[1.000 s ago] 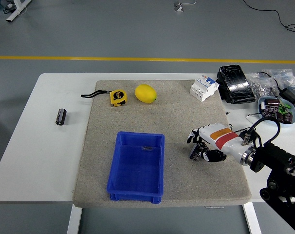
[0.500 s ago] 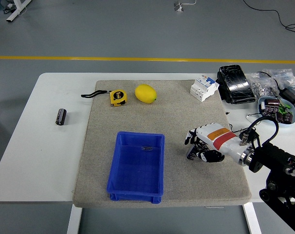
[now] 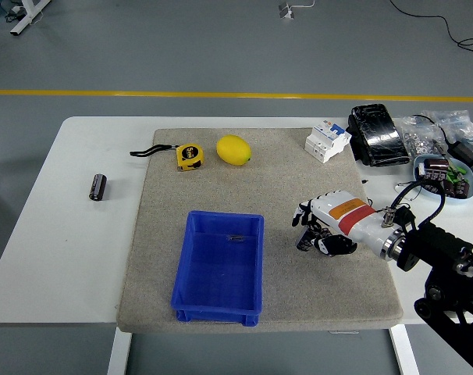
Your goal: Pick up the battery,place it into the box
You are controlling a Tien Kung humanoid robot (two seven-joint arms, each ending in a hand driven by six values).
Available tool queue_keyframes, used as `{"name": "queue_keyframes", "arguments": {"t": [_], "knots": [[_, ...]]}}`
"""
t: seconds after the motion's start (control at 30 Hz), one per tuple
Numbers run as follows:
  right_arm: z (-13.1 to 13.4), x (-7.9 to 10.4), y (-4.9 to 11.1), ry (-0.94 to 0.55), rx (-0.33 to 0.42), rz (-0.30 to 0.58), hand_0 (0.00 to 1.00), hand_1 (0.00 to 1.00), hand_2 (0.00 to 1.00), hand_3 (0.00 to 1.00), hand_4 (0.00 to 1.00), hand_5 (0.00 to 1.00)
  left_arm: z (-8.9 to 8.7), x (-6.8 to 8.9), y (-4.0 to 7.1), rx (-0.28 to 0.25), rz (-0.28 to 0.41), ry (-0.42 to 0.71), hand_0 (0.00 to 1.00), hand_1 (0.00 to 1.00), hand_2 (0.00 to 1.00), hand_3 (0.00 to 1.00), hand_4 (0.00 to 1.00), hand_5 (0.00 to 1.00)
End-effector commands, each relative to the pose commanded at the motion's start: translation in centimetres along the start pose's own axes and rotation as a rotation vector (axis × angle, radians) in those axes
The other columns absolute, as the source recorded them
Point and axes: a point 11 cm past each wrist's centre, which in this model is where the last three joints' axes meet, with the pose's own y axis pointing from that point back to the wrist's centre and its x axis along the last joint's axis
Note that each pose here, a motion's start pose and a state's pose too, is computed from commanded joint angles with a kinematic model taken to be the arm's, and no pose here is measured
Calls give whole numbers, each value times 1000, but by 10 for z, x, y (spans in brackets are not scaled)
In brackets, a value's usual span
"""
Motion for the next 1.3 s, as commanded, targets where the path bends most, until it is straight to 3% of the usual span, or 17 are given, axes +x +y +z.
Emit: {"name": "queue_keyframes", "arguments": {"t": [0.63,1.3], "knots": [[-24,40,-10,42,76,60,366,435,515,543,612,15,0,3,0,-3,12,9,679,633,665,646,663,690],[-90,64,-12,70,256,86,370,434,514,539,632,35,4,5,0,-9,19,12,679,631,662,647,663,689]]}}
